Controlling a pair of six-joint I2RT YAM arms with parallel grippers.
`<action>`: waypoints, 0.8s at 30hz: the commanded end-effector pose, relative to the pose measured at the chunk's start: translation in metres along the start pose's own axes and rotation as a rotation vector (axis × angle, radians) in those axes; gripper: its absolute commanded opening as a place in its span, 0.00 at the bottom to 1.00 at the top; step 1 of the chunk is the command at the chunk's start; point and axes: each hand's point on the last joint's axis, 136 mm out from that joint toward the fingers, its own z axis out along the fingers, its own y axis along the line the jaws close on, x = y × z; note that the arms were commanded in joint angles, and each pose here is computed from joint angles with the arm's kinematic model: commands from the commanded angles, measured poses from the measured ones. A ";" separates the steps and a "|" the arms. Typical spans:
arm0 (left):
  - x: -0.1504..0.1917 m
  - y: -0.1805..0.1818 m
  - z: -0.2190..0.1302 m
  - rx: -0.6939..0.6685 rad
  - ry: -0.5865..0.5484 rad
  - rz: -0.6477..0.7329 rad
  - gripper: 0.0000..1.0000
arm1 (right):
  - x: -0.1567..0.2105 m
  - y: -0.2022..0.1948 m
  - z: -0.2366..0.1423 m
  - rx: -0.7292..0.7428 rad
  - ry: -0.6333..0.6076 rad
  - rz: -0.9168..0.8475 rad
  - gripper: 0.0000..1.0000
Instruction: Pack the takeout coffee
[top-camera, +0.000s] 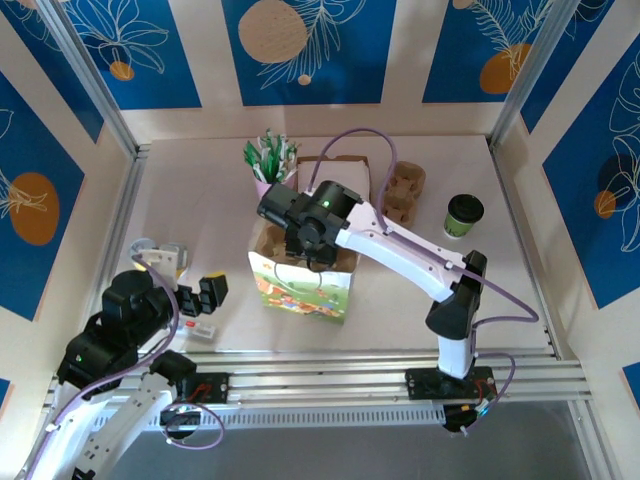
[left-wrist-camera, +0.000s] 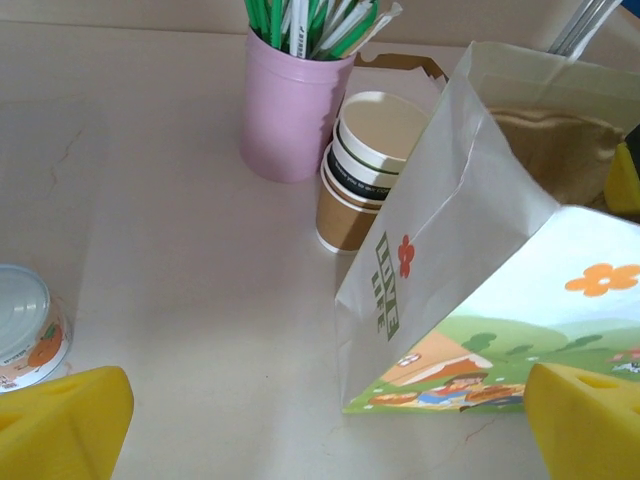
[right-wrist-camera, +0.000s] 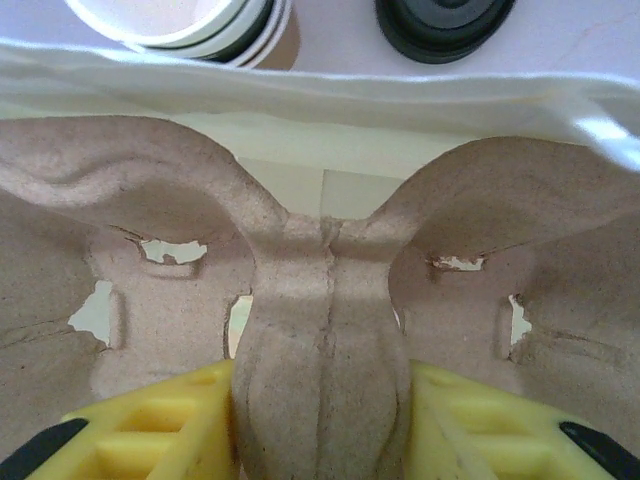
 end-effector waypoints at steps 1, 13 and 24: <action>-0.002 -0.008 0.003 0.039 -0.004 0.023 1.00 | 0.002 -0.003 0.002 -0.010 0.010 0.037 0.42; 0.000 -0.009 0.003 0.044 0.001 0.026 1.00 | 0.022 -0.008 0.035 0.086 0.052 0.043 0.42; 0.000 -0.010 0.003 0.048 0.004 0.029 1.00 | 0.025 -0.008 0.039 0.147 0.005 0.025 0.42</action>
